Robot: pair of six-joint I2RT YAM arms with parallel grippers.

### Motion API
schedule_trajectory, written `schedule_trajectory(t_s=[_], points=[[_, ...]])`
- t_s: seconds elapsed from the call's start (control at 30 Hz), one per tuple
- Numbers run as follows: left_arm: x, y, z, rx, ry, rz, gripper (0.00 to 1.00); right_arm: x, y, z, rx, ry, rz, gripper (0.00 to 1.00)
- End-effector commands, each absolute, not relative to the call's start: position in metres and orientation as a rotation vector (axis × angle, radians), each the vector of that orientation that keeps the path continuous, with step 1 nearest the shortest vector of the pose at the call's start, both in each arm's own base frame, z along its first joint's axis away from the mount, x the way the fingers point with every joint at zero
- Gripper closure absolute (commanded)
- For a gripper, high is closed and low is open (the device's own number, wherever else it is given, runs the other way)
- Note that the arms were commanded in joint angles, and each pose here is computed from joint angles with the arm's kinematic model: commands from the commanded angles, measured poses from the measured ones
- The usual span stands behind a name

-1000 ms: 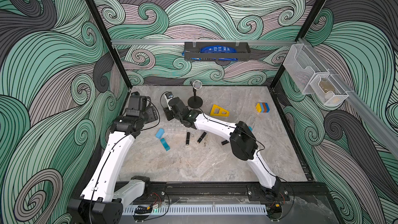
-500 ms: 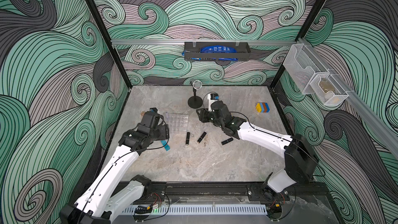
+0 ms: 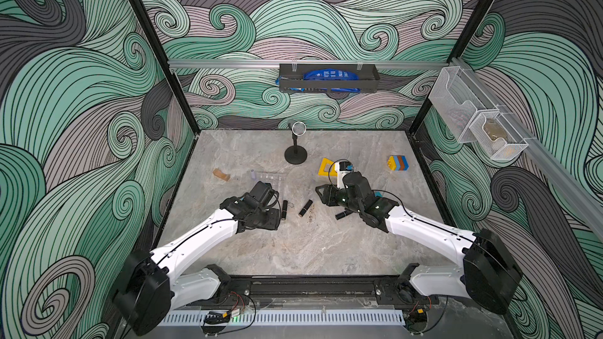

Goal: Arrange the lipsticks in the organizer
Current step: Pick up the lipstick at the center of the board.

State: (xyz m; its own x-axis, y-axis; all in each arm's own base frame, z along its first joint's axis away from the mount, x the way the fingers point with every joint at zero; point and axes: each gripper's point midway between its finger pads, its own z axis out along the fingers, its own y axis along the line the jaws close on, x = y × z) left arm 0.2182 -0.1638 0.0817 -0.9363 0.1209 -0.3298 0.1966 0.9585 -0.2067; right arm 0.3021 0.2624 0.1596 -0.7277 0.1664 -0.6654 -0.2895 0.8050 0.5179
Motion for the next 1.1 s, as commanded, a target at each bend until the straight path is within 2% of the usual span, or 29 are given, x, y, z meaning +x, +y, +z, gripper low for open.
schedule_trajectory(t_s=[0.0,0.47,0.8,1.07], points=[[0.229,-0.187,0.086,0.286,2.785,-0.429,0.37,0.306,0.266,0.163,-0.097,2.274,0.806,0.50],[0.255,-0.200,0.051,0.361,2.872,-0.206,0.41,0.306,0.266,0.146,-0.099,2.302,0.808,0.50],[0.265,-0.198,0.036,0.412,2.870,0.009,0.50,0.307,0.268,0.140,-0.099,2.315,0.816,0.50],[0.273,-0.198,0.030,0.424,2.866,0.074,0.55,0.306,0.268,0.135,-0.097,2.325,0.823,0.51]])
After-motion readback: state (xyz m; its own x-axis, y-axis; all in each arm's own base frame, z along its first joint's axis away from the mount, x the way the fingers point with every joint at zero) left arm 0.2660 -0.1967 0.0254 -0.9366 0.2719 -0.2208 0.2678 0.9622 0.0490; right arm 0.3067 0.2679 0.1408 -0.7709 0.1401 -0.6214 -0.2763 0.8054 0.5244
